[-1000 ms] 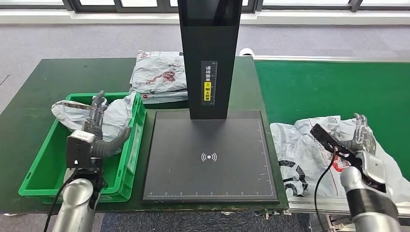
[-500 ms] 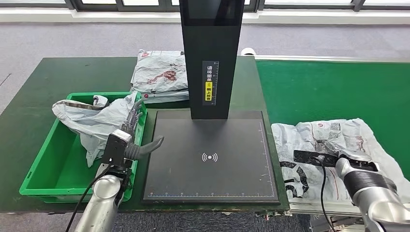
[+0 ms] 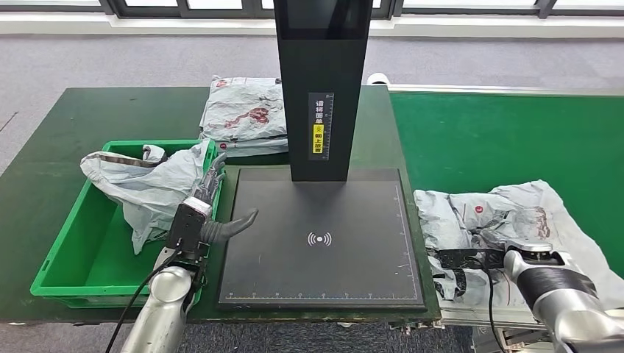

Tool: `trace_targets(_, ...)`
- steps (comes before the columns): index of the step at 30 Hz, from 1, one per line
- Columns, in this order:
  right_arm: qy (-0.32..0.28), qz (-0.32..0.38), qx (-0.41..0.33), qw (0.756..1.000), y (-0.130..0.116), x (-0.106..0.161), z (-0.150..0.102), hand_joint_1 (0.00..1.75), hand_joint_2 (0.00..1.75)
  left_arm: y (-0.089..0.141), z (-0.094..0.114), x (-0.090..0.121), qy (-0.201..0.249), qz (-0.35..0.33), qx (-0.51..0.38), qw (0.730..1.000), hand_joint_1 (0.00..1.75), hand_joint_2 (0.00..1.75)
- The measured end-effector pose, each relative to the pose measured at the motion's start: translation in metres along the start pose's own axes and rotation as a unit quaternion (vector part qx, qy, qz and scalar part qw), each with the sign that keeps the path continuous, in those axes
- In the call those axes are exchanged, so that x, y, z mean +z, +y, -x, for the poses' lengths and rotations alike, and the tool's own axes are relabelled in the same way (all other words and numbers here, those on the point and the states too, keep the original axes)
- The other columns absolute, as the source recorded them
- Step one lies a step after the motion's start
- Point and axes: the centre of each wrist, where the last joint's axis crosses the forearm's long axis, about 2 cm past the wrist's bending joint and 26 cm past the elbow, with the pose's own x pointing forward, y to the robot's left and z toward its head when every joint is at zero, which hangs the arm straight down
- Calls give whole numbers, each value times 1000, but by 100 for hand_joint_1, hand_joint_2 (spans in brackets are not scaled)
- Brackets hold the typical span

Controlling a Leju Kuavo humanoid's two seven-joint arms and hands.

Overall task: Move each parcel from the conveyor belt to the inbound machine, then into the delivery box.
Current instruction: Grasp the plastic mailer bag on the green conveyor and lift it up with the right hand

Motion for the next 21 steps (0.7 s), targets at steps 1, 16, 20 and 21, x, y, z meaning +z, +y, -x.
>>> trace_targets(1, 1, 2, 2, 1000, -1, 0, 0, 175, 175, 0, 0, 0, 1, 1, -1, 1000, 0, 175)
trace_targets(16, -11, 121, -98, 988, 11, -10, -23, 175, 175, -4, 4, 27, 20, -11, -19, 1000, 0, 175)
trace_targets(20, -66, 190, -293, 935, 11, -15, -44, 175, 175, -5, 2, 38, 25, -28, -24, 999, 0, 175)
trace_targets(21, -86, 197, -342, 915, 10, -15, -47, 175, 175, -6, 1, 40, 26, -32, -26, 999, 0, 175)
